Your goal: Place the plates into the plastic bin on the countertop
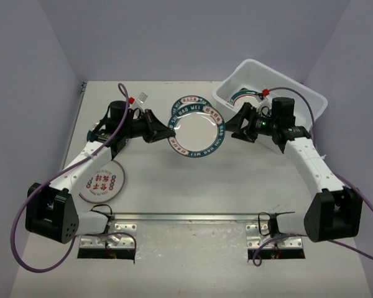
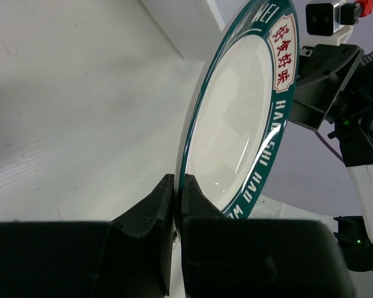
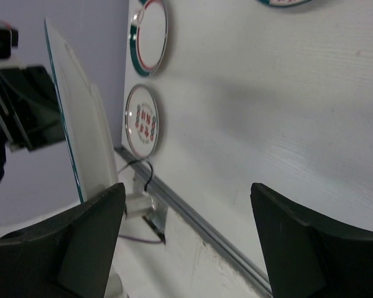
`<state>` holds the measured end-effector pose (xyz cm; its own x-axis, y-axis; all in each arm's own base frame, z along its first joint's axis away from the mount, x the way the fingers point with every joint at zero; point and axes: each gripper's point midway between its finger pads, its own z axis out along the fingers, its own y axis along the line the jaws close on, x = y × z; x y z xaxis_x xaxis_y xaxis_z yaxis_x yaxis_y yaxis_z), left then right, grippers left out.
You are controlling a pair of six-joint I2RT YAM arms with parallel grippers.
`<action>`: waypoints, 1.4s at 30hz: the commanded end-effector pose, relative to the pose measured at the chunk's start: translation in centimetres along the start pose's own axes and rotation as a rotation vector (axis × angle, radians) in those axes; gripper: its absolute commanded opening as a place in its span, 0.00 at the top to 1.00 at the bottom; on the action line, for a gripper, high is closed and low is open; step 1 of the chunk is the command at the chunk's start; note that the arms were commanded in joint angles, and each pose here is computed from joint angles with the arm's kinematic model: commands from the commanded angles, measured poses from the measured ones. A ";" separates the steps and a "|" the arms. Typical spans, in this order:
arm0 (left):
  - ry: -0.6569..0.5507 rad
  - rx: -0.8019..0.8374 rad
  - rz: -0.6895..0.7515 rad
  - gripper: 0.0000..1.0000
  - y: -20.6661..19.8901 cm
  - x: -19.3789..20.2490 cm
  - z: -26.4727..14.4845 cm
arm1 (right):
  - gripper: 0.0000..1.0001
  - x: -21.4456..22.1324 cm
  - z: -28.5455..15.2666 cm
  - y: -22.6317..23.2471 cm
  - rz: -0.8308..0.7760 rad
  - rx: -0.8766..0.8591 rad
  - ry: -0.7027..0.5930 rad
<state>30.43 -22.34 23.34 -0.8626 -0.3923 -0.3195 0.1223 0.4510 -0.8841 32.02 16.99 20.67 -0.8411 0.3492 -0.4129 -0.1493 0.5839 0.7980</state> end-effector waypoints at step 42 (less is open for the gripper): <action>-0.109 -0.340 0.057 0.00 4.6 -0.4 -5.2 | 1.00 -20.2 -10.0 -10.3 0.561 0.724 -0.914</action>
<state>30.67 -16.63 22.65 -0.7810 -0.4608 -0.4215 -0.0102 0.6843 -0.7291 42.81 0.98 22.41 -0.2754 0.8716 -0.4055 0.5515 0.4887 0.6760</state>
